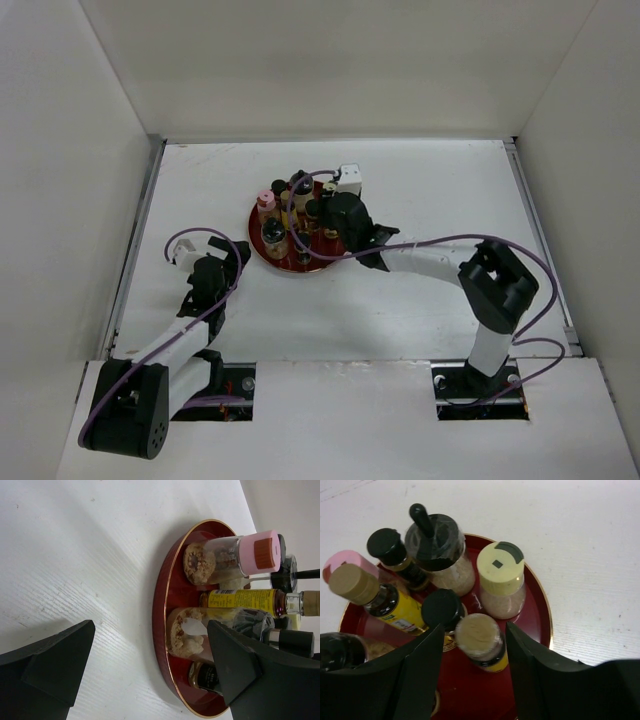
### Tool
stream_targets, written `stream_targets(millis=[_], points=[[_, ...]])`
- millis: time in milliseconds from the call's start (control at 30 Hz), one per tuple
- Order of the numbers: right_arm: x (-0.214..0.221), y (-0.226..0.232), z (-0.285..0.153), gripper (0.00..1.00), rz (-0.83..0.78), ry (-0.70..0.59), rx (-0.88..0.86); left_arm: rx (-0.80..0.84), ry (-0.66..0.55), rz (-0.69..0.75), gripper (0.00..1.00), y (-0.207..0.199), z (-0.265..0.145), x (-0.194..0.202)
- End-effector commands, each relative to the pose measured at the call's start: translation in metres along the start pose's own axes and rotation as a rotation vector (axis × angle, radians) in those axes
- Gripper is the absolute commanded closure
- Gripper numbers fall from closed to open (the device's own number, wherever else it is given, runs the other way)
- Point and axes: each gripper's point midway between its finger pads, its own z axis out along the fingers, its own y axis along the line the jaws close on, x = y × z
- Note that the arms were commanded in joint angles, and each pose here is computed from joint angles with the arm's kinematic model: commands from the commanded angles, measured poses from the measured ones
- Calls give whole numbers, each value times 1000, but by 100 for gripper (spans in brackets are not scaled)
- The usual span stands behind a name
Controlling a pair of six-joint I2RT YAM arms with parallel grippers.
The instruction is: Organize the condiment bottles
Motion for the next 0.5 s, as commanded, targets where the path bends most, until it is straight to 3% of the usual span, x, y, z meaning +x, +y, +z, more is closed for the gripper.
stream_targets(millis=[0,300,400,467], points=[[-32,14,-6,37,47,-99,-20,45,-35,-7,0,-17,3,-12],[-74,15,-44,14,98,-178,-61,35,-39,-7,0,-15,2,-14],[-88,0,-66,0,135,-212,-50,27,-54,-5,0,-14,1,-17],[-94,-17,-81,0,151,-235,-29,20,-52,-3,0,-12,2,-16]])
